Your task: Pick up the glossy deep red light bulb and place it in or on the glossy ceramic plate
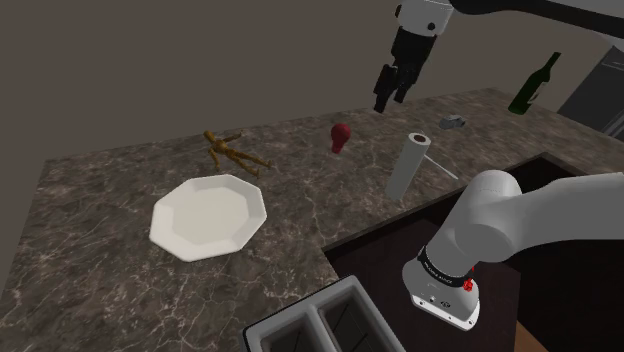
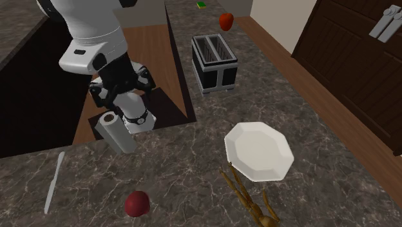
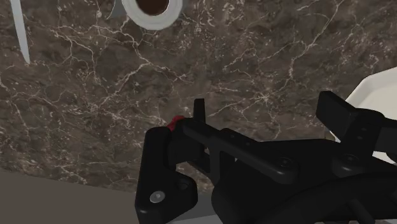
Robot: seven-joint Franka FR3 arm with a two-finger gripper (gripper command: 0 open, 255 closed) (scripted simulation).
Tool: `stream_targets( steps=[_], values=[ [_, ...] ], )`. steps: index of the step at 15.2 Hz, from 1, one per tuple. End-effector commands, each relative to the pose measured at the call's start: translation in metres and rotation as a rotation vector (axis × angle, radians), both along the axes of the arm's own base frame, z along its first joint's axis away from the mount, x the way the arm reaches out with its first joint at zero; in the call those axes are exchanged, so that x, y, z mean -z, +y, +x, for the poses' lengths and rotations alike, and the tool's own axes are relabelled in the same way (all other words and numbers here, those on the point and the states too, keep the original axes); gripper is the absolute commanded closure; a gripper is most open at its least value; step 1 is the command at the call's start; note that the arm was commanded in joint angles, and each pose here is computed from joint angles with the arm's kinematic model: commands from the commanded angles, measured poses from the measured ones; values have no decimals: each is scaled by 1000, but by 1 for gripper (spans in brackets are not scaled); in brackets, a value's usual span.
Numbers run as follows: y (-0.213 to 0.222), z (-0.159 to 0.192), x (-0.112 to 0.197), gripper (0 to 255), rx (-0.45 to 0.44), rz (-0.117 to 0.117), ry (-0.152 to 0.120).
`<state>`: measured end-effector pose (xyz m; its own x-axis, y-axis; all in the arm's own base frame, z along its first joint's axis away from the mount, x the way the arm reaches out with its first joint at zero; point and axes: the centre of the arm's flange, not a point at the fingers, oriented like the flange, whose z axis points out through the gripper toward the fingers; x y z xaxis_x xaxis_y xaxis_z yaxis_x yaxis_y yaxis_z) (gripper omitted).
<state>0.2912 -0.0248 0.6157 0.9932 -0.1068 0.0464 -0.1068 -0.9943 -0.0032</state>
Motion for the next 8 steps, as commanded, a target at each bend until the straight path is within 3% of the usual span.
stream_targets(
  steps=[1, 8],
  values=[
    [0, 0, 0, 0, 0, 0, 0],
    [-55, 71, 49, 0, -3, 59, 49]
  ],
)
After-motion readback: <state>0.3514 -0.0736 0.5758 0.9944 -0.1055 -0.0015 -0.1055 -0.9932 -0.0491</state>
